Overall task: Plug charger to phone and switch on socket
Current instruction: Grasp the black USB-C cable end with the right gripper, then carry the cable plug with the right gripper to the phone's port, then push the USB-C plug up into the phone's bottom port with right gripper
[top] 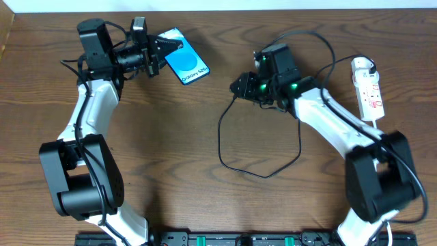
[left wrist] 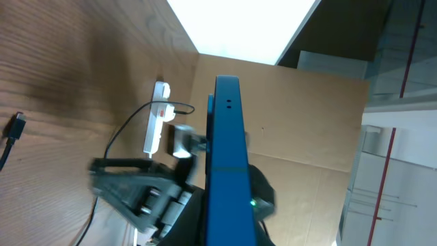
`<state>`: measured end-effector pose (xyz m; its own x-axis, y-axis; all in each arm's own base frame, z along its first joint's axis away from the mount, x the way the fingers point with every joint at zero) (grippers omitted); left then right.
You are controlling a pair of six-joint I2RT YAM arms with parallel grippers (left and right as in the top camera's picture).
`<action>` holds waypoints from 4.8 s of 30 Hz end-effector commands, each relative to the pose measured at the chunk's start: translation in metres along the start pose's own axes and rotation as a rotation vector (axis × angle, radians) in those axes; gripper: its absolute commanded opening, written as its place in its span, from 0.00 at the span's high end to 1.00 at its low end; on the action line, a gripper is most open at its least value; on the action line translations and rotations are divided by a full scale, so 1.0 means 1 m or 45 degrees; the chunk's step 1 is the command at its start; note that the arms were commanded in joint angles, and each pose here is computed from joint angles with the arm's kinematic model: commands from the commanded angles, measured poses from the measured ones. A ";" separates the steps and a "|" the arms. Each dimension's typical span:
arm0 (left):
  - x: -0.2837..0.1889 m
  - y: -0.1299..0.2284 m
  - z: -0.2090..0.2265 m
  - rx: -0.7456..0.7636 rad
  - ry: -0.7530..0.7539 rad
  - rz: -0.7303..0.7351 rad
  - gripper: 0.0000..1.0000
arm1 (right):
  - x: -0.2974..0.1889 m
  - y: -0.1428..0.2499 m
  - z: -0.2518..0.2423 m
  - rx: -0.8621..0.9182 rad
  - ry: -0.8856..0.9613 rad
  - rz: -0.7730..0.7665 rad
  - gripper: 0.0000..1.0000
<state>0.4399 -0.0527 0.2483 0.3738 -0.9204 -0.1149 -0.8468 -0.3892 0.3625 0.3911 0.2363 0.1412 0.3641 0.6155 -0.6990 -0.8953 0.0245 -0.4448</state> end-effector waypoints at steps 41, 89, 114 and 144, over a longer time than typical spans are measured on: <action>-0.002 0.012 -0.013 0.129 0.018 0.060 0.93 | 0.085 0.035 -0.061 0.120 -0.232 0.231 0.99; 0.029 0.031 -0.011 0.266 -0.005 0.166 0.93 | -0.100 0.047 0.094 -0.533 -0.937 0.253 0.99; 0.040 0.041 -0.050 0.395 0.112 0.151 0.93 | -0.097 0.012 0.088 -0.348 -0.875 0.148 0.99; 0.040 0.039 -0.050 0.394 0.117 0.126 0.93 | -0.099 0.016 0.094 -0.386 -0.934 0.163 0.99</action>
<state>0.4424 -0.1034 0.2878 0.2984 -0.9543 -0.0180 -0.9482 -0.2985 0.1091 0.3201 0.2463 0.2582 -0.0688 0.9627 -0.2618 -0.7788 -0.2158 -0.5889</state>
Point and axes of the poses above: each gripper's point midway between its finger pads, its own x axis out along the fingers, its own z axis along the line the jaws close on, y = z × x, the point moved 5 cm from there along -x, back along the fingers, and after that the axes turned 15 degrees about -x, right-handed, at the moved point
